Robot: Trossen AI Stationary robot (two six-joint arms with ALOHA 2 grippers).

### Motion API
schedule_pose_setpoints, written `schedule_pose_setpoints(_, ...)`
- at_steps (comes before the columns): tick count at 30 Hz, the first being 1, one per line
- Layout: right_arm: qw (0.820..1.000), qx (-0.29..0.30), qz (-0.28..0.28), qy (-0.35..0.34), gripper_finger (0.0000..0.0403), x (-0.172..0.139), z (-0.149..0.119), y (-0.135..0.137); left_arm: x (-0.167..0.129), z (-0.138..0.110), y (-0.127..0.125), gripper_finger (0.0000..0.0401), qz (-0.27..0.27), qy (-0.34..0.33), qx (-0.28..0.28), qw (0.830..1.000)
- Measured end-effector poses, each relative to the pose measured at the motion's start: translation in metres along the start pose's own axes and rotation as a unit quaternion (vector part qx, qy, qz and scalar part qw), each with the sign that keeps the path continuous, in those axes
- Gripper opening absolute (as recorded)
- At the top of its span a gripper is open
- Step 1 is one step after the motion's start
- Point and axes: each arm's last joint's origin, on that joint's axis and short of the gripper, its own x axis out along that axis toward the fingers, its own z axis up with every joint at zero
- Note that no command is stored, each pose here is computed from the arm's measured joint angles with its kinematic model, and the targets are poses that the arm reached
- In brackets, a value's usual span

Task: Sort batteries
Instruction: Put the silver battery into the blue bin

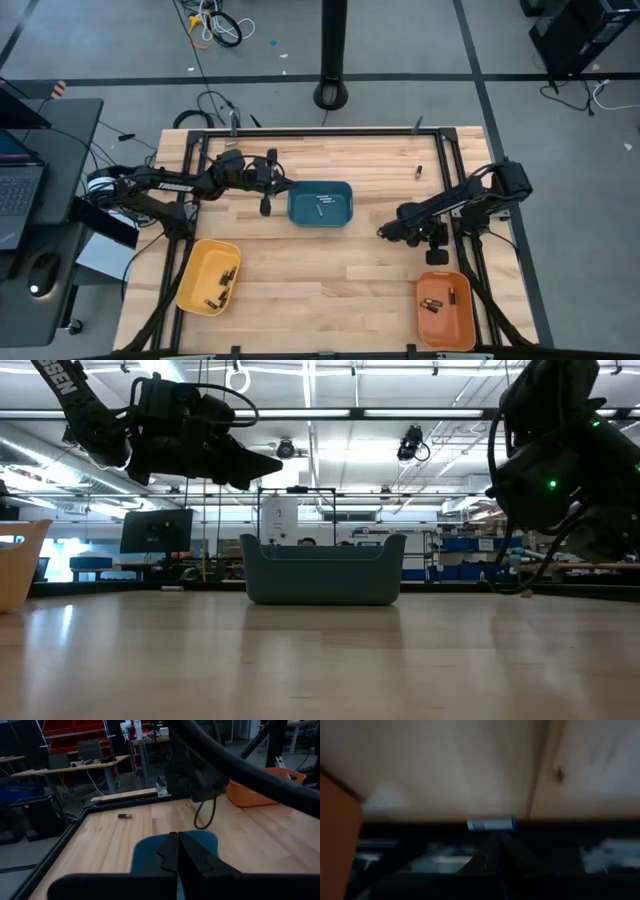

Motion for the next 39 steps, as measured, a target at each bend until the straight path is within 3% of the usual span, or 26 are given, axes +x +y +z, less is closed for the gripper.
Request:
schedule_pose_setpoints(9, 1.0, 0.004, 0.012, -0.005, 0.001, 0.02, 0.004, 0.002, 0.0, 0.0, 0.0, 0.0007, 0.006, 0.001, 0.0, 1.0)
schedule_pose_setpoints(21, 0.996, 0.092, 0.017, 0.011, 0.001, 0.025, 0.001, 0.0, 0.0, 0.0, 0.001, 0.0007, 0.021, 0.004, 0.003, 1.0)
schedule_pose_setpoints(25, 0.992, 0.115, 0.043, 0.025, 0.001, 0.033, -0.001, 0.0, 0.0, 0.0, 0.001, 0.0007, 0.021, 0.004, 0.005, 1.0)
schedule_pose_setpoints(28, 0.994, 0.095, 0.041, 0.031, 0.001, 0.035, -0.003, 0.006, 0.0, 0.0, 0.001, 0.0007, 0.021, 0.004, 0.006, 1.0)
schedule_pose_setpoints(33, 0.999, 0.01, 0.032, 0.035, 0.001, 0.035, -0.007, 0.019, 0.0, 0.0, 0.002, 0.0007, 0.032, 0.007, 0.011, 0.999)
schedule_pose_setpoints(39, 0.998, -0.018, 0.058, 0.029, 0.001, 0.043, -0.006, 0.022, 0.0, -0.001, 0.002, 0.0007, 0.038, 0.009, 0.011, 0.999)
